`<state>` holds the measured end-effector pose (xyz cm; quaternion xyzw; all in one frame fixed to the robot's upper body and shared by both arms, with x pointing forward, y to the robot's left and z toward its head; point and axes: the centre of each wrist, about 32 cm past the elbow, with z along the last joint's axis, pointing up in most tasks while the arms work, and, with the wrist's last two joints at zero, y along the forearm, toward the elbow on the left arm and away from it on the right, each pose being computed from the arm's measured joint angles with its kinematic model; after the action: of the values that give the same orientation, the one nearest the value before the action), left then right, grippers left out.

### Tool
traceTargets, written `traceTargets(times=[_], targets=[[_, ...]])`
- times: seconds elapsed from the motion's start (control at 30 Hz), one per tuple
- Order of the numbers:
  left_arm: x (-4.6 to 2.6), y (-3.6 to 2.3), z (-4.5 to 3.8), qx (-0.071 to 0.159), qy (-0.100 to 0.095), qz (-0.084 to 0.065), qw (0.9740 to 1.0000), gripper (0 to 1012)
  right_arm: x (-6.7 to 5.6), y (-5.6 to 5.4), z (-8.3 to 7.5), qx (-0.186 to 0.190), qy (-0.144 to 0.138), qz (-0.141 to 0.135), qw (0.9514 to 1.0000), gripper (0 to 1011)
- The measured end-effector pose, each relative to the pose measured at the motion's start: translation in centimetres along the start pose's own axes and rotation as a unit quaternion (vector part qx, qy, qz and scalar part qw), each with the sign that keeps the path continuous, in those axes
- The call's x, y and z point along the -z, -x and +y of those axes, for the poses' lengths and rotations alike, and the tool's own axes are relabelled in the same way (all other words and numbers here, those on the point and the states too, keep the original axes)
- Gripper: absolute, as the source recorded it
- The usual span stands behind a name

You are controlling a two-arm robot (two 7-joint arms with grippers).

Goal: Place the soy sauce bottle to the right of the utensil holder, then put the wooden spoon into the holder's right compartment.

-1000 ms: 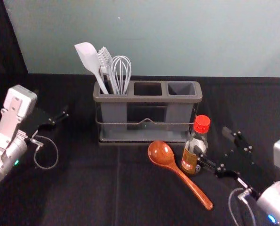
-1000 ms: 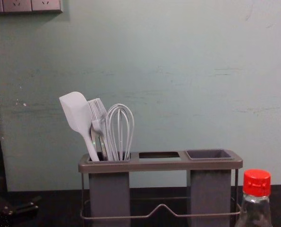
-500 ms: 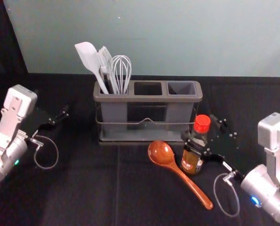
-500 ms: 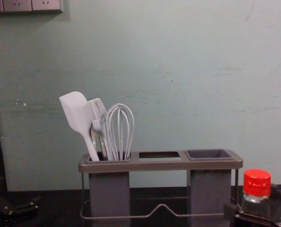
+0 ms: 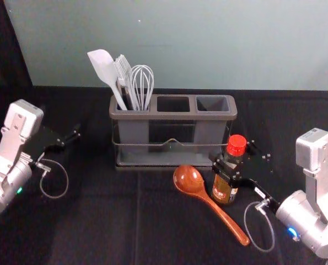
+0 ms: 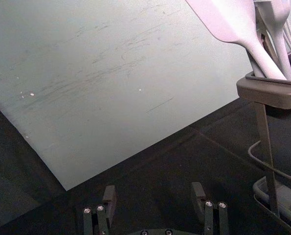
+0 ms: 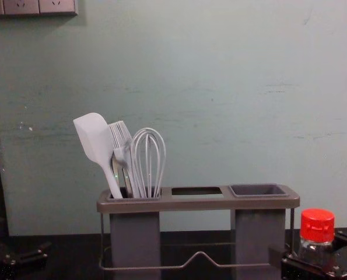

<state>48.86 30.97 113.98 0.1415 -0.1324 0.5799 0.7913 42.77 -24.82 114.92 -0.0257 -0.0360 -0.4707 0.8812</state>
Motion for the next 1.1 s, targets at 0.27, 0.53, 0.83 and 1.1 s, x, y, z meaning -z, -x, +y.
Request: traceTargets(times=[0.27, 0.53, 0.83, 1.1], targets=[[0.00, 0.00, 0.00, 0.000, 0.000, 0.000, 1.0000, 1005, -0.1, 0.0, -0.1, 0.000, 0.000, 0.001, 1.0000, 565], [0.00, 0.00, 0.00, 0.000, 0.000, 0.000, 1.0000, 1005, -0.4, 0.2, -0.5, 0.000, -0.003, 0.002, 1.0000, 393], [0.00, 0.00, 0.00, 0.000, 0.000, 0.000, 1.0000, 1005, -1.6, 0.2, -1.3, 0.000, -0.013, -0.002, 0.9999, 393], [0.00, 0.00, 0.00, 0.000, 0.000, 0.000, 1.0000, 1005, -2.4, -0.5, -2.2, 0.012, -0.014, -0.012, 0.9998, 393]])
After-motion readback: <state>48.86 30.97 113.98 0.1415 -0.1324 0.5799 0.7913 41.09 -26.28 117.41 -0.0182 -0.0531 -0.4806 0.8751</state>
